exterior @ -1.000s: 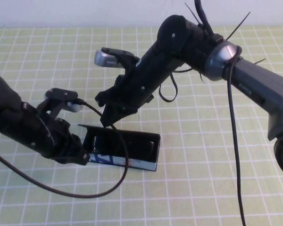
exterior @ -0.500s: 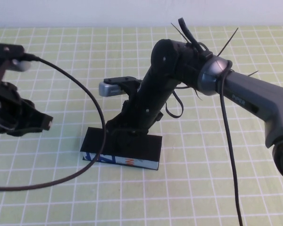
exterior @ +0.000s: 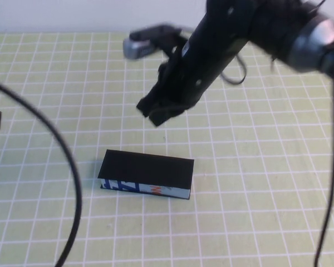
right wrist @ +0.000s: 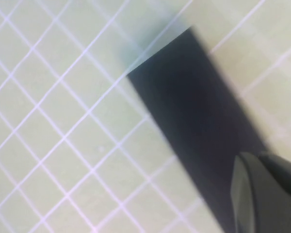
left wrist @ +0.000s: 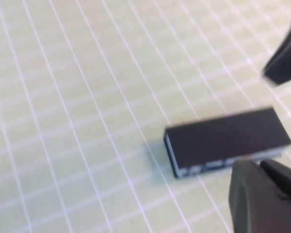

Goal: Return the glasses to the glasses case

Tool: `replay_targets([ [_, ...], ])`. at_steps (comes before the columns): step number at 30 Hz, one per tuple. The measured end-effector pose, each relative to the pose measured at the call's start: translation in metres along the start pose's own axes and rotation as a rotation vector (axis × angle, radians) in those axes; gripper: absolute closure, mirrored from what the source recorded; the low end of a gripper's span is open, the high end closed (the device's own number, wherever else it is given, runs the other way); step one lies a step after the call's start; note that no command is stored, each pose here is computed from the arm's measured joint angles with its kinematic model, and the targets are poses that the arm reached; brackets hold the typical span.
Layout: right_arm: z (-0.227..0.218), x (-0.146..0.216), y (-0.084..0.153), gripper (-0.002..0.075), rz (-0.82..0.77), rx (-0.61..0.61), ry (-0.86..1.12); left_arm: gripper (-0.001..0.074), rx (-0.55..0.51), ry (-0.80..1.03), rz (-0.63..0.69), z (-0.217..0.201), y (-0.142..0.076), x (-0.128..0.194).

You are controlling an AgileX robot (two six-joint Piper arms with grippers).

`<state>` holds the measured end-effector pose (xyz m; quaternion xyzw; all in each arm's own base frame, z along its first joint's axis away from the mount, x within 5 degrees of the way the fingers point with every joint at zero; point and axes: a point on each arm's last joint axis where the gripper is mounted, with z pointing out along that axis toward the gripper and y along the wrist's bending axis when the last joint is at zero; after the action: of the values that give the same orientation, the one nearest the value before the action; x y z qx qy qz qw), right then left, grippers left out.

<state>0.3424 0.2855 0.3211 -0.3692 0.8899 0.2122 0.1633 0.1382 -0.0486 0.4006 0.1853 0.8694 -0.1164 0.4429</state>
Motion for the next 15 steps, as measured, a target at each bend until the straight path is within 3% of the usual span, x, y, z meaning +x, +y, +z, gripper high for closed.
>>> replay_targets([
  [6, -0.109, 0.006, 0.021, 0.0743, -0.052, 0.197, -0.237, 0.0738, -0.059, -0.173, 0.005, -0.010, -0.003, 0.042],
  [12, -0.209, 0.035, 0.054, 0.0743, -0.106, 0.255, -0.518, 0.0738, -0.081, -0.231, -0.017, 0.002, -0.003, 0.089],
  [15, -0.234, 0.058, 0.062, 0.0743, -0.134, 0.287, -0.590, 0.0738, -0.086, -0.235, -0.024, 0.007, -0.003, 0.104],
])
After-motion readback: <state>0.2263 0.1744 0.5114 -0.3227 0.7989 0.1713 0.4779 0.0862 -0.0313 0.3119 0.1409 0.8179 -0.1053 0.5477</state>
